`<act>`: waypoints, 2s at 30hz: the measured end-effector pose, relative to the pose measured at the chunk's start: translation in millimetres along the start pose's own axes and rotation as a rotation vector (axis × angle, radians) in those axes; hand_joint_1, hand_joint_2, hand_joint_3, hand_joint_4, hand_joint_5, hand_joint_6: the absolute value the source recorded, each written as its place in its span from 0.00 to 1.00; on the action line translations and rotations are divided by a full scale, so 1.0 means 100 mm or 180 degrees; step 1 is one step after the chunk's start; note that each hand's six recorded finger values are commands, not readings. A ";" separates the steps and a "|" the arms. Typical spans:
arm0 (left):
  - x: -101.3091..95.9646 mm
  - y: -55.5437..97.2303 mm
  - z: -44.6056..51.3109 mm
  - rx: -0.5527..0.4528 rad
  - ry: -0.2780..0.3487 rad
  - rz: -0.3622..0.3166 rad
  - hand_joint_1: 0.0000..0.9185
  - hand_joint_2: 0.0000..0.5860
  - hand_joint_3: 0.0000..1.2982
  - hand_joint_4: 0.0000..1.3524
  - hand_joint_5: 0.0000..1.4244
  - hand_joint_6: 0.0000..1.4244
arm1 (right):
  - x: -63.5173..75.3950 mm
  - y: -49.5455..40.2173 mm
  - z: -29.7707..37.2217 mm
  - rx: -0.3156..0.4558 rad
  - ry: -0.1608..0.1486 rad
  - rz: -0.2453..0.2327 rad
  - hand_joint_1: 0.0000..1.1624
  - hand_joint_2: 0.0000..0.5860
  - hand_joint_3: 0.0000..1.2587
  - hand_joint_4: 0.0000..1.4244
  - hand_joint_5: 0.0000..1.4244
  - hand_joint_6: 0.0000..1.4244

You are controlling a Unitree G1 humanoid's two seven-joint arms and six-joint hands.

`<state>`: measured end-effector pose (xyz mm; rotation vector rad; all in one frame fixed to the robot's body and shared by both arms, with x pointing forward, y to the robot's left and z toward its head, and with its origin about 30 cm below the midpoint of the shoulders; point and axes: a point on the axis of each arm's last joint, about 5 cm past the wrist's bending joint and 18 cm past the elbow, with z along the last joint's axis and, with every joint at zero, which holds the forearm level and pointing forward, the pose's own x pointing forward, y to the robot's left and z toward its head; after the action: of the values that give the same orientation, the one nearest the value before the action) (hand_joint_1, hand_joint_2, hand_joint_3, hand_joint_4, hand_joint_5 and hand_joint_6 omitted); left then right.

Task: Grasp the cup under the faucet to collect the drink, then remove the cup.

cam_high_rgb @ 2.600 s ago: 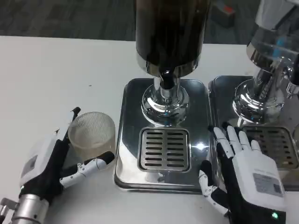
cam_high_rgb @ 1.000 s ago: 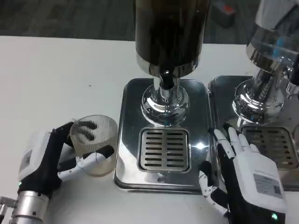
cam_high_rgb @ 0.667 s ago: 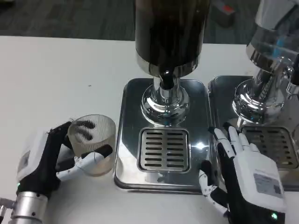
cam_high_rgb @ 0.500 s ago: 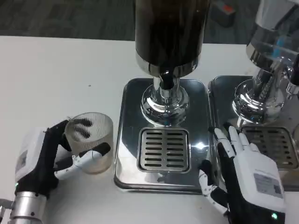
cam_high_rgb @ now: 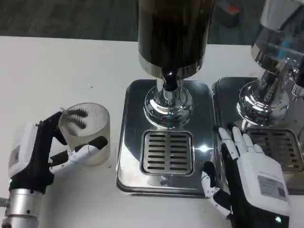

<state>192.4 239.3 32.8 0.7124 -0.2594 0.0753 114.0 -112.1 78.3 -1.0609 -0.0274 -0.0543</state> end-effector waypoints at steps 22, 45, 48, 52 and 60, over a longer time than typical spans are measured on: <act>0.37 -0.35 0.267 0.0172 -0.0701 -0.0708 0.40 0.18 0.50 0.53 0.66 0.62 | -0.07 -0.041 0.011 -0.0130 0.0282 -0.0175 0.42 0.96 0.03 0.00 0.00 0.00; 0.49 -0.53 0.373 0.0308 -0.0811 -0.0844 0.32 0.14 0.41 0.44 0.57 0.50 | -0.14 -0.040 0.045 -0.0091 0.0414 -0.0176 0.41 0.97 0.03 0.00 0.00 0.00; 0.49 -0.52 0.363 0.0355 -0.0827 -0.0898 0.31 0.15 0.41 0.44 0.57 0.49 | -0.13 -0.042 0.049 -0.0088 0.0405 -0.0185 0.41 0.97 0.03 0.00 0.00 0.00; 0.49 -0.53 0.366 0.0358 -0.0833 -0.0919 0.31 0.16 0.41 0.44 0.57 0.49 | -0.12 -0.045 0.053 -0.0085 0.0393 -0.0199 0.41 0.97 0.03 0.00 0.00 0.00; 0.47 -0.58 0.387 0.0364 -0.0882 -0.1016 0.30 0.16 0.37 0.40 0.53 0.44 | -0.12 -0.044 0.054 -0.0081 0.0399 -0.0197 0.40 0.97 0.03 0.00 0.00 0.00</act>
<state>238.7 169.3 36.4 0.8707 -0.4051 -0.3168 101.7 -109.2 84.2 -1.0804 0.0538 -0.1774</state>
